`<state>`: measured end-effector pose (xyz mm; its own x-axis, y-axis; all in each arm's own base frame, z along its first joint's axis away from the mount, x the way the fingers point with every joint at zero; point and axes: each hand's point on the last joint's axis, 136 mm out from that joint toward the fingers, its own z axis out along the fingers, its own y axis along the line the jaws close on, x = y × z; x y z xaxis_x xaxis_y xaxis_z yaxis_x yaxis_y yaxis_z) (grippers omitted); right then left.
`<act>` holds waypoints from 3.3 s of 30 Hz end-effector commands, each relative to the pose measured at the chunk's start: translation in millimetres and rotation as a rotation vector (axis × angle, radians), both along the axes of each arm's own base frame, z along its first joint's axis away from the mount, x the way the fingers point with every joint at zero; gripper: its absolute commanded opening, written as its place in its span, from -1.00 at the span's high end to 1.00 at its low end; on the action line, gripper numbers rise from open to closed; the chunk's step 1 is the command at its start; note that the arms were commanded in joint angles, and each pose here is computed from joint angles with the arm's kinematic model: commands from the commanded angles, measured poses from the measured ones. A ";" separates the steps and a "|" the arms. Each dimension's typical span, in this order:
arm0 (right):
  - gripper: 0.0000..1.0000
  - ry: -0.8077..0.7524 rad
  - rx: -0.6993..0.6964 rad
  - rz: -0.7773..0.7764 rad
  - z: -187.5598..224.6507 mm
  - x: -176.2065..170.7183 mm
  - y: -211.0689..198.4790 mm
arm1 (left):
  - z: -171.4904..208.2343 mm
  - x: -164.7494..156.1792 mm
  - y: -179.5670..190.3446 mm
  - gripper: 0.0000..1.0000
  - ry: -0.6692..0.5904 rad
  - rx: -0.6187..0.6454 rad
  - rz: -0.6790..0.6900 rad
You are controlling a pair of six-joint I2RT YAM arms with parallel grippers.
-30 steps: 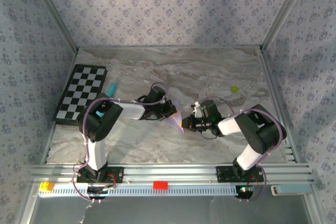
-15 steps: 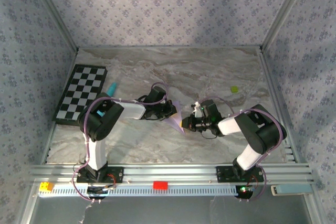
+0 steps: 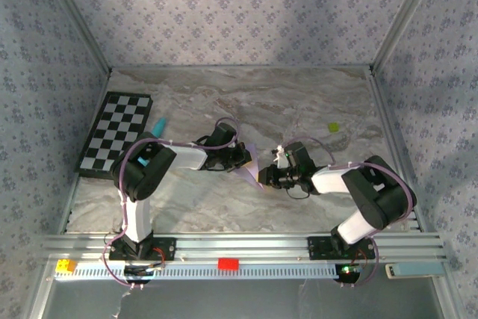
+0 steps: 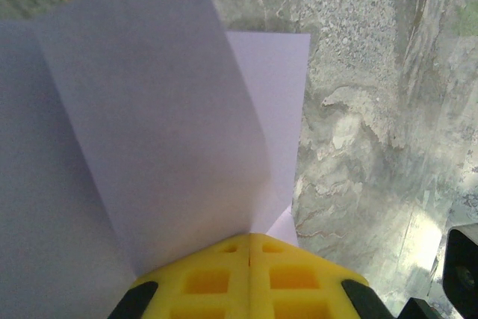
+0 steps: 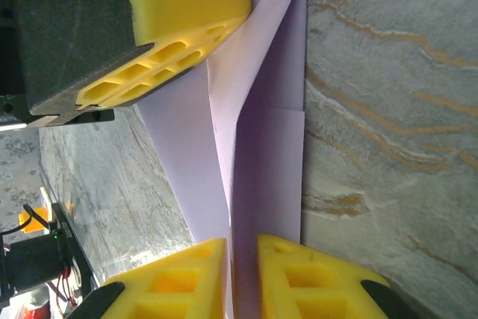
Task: Fold a paper plane with a square sheet of paper (pick it up from the middle)
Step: Fourth fold the wing at the center of the table.
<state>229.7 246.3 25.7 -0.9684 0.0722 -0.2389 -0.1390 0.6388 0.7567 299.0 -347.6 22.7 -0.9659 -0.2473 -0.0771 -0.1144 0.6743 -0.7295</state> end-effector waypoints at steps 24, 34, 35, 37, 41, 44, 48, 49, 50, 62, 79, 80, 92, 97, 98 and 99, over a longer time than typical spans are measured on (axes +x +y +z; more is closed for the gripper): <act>0.68 0.124 -0.143 0.012 -29.8 -41.5 -29.9 | -16.6 -3.5 12.2 0.91 0.027 0.057 0.010; 0.83 0.163 -0.155 0.026 -38.8 -51.2 -34.0 | -17.3 -3.7 12.4 0.91 0.030 0.057 0.011; 0.82 0.164 -0.152 0.026 -38.0 -51.1 -33.2 | -16.4 -3.6 11.8 0.91 0.028 0.056 0.011; 0.78 0.166 -0.142 0.027 -35.8 -51.3 -32.1 | -17.1 -3.9 12.4 0.91 0.029 0.057 0.011; 0.75 0.169 -0.135 0.035 -31.6 -53.0 -31.5 | -16.4 -3.9 12.5 0.91 0.027 0.056 0.012; 0.75 0.176 -0.144 0.039 -32.7 -55.8 -33.5 | -17.3 -3.7 12.8 0.91 0.029 0.058 0.013; 0.81 0.191 -0.151 0.051 -36.3 -61.2 -35.7 | -17.0 -3.6 13.1 0.91 0.028 0.059 0.014; 0.82 0.197 -0.156 0.055 -37.5 -62.6 -36.2 | -16.9 -3.3 12.9 0.91 0.027 0.059 0.013; 0.82 0.200 -0.159 0.058 -38.3 -63.6 -36.5 | -16.9 -3.5 12.3 0.91 0.028 0.057 0.012; 0.80 0.208 -0.170 0.065 -37.0 -69.4 -40.1 | -17.3 -4.2 13.0 0.91 0.030 0.059 0.015; 0.84 0.212 -0.207 0.081 -40.0 -75.2 -47.5 | -17.2 -4.2 13.0 0.91 0.031 0.060 0.014; 0.86 0.212 -0.208 0.082 -40.4 -75.5 -47.9 | -16.9 -3.6 13.0 0.91 0.030 0.059 0.015; 0.61 0.078 -0.127 0.041 12.5 -42.4 -34.6 | -17.1 -4.5 14.0 0.91 0.029 0.063 0.011; 0.72 -0.007 -0.046 0.046 45.1 -20.5 -20.8 | -17.7 -4.6 13.3 0.91 0.030 0.061 0.011; 0.74 -0.013 -0.028 0.057 49.1 -17.2 -16.2 | -17.5 -4.4 13.4 0.91 0.029 0.061 0.011; 0.79 -0.019 -0.014 0.066 52.4 -13.3 -11.4 | -18.0 -4.7 13.6 0.91 0.029 0.062 0.011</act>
